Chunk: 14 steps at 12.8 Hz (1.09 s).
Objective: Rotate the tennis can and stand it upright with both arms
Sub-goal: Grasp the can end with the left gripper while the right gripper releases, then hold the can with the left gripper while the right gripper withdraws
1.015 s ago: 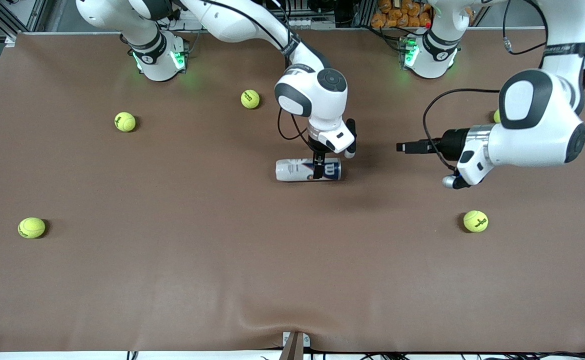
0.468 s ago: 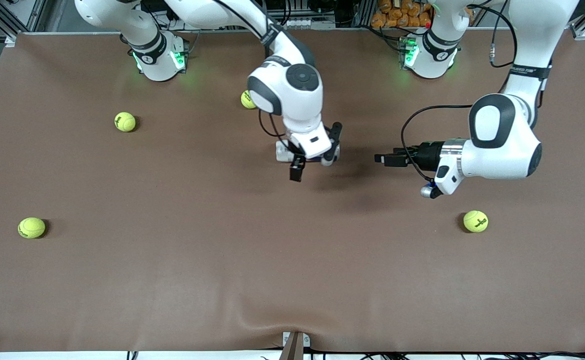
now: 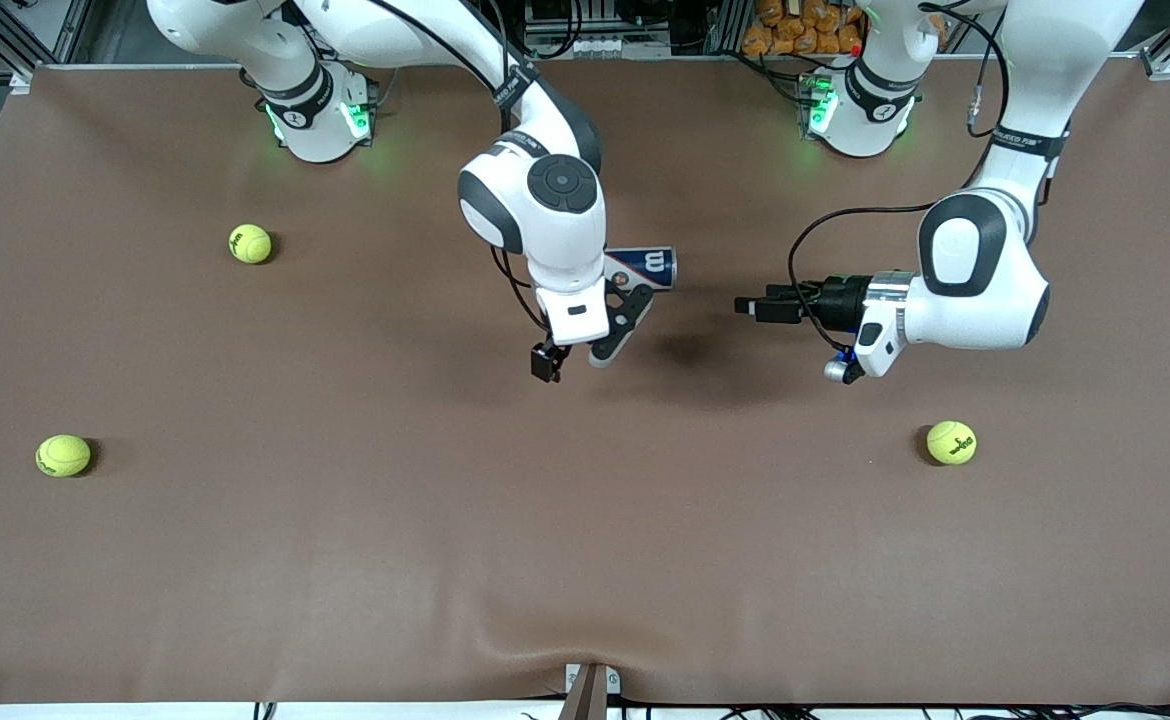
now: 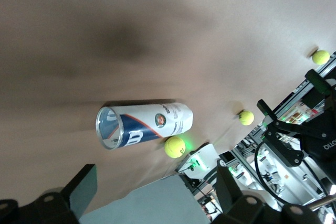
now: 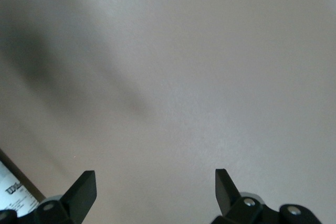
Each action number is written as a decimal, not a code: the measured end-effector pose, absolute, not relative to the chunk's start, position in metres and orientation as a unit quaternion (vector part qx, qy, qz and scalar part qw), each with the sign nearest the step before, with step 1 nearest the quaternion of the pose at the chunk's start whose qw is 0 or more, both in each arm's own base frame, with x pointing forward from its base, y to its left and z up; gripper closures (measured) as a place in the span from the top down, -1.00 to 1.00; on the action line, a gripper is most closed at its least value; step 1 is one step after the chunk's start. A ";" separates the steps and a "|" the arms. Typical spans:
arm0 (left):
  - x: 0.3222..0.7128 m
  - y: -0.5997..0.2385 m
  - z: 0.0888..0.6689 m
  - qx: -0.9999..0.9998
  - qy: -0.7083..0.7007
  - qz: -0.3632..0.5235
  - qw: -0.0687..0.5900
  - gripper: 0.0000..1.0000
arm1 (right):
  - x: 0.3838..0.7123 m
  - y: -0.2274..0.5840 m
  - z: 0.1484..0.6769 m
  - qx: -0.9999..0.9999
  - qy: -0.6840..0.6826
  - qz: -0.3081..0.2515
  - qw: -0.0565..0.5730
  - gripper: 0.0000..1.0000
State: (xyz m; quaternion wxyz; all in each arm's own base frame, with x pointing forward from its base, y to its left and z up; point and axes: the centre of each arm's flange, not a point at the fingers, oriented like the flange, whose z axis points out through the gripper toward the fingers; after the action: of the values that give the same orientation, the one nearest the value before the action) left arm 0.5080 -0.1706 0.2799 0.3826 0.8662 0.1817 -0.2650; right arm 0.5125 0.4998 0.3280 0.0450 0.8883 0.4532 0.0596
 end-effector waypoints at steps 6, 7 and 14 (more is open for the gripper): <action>0.465 -0.184 0.239 0.836 0.215 -0.274 0.425 1.00 | 0.511 0.478 0.340 0.902 0.427 0.031 0.054 1.00; 0.455 -0.183 0.230 0.827 0.217 -0.271 0.442 1.00 | 0.516 0.470 0.344 0.905 0.421 0.027 0.056 1.00; 0.413 -0.183 0.166 0.794 0.212 -0.250 0.512 1.00 | 0.579 0.378 0.369 0.939 0.339 0.021 0.058 1.00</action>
State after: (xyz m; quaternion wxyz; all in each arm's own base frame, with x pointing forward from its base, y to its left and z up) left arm 0.4125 -0.1832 0.1664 0.5121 0.7941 0.2120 -0.2496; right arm 0.5794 0.3782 0.3688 0.0580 0.9388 0.3390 0.0212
